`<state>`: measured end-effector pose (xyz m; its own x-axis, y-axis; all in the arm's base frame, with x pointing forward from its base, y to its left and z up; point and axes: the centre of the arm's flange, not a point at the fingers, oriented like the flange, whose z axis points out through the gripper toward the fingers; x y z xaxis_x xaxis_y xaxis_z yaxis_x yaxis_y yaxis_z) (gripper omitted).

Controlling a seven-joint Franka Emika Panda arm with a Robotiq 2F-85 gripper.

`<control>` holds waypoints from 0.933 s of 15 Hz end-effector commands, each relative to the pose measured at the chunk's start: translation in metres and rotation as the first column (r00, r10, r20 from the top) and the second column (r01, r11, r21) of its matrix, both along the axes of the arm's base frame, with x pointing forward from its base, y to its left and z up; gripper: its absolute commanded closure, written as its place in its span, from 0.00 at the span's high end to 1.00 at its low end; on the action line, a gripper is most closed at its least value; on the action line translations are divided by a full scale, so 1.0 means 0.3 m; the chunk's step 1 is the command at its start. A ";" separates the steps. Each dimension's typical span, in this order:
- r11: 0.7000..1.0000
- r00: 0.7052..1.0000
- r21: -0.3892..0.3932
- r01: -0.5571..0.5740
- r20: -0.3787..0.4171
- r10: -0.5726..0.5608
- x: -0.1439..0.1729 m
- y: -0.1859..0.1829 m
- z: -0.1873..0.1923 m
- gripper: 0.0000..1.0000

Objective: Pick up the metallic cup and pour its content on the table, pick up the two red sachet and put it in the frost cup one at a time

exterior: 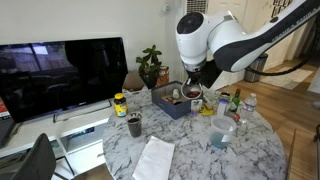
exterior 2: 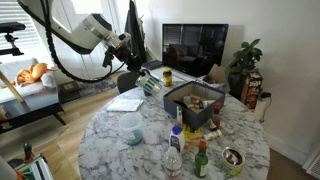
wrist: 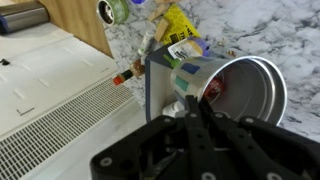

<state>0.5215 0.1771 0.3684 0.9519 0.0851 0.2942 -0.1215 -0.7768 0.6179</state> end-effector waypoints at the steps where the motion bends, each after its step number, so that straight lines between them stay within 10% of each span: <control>1: 0.980 0.998 -0.192 -0.056 0.001 0.057 -0.043 0.062 0.015 0.01; 14: 0.684 0.982 -0.728 -0.046 0.091 0.163 -0.136 0.166 0.076 0.01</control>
